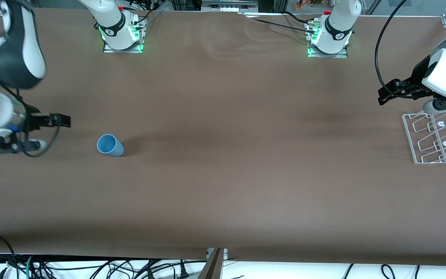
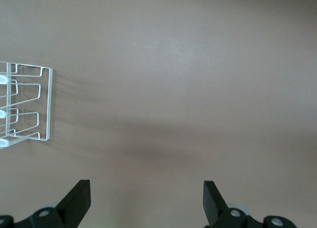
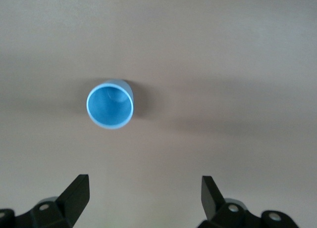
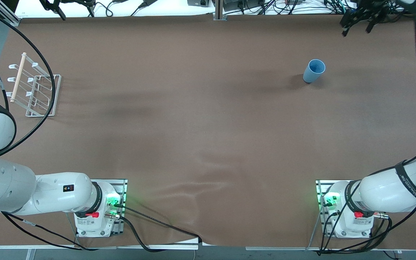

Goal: Transfer cup to left arm and place on rack
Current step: 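Lower the right gripper around the blue cup and close it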

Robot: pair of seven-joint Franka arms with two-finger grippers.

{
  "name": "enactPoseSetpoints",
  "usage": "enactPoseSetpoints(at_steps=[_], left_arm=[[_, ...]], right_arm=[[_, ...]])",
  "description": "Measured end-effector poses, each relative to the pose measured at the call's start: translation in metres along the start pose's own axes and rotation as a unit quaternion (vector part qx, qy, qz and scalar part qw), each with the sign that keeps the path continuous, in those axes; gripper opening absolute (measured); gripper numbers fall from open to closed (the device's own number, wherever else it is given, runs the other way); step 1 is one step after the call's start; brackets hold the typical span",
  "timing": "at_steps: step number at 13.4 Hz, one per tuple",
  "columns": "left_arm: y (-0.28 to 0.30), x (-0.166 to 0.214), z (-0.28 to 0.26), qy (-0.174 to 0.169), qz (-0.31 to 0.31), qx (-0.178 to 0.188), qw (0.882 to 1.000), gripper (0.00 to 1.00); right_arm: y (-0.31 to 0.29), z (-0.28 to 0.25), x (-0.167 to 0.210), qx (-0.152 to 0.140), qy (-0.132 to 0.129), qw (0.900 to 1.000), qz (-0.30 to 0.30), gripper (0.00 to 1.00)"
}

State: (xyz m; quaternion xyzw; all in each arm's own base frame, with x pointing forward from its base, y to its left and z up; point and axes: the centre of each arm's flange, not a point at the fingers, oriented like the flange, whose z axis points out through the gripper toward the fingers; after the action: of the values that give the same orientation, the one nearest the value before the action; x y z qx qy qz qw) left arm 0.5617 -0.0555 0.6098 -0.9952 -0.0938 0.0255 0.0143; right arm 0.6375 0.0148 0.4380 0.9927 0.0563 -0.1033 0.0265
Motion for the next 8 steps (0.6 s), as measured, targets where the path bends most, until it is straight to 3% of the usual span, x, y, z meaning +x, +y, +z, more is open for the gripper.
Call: enactPoseSetpoints(at_steps=[4, 8], left_arm=[[0.005, -0.002, -0.001, 0.001, 0.004, 0.000, 1.000, 1.00], [0.007, -0.003, -0.001, 0.000, 0.006, 0.000, 1.000, 1.00]], right_arm=[[-0.007, 0.104, 0.030, 0.009, 0.005, 1.000, -0.003, 1.00], [-0.010, 0.139, 0.032, 0.012, 0.017, 1.000, -0.003, 1.00]])
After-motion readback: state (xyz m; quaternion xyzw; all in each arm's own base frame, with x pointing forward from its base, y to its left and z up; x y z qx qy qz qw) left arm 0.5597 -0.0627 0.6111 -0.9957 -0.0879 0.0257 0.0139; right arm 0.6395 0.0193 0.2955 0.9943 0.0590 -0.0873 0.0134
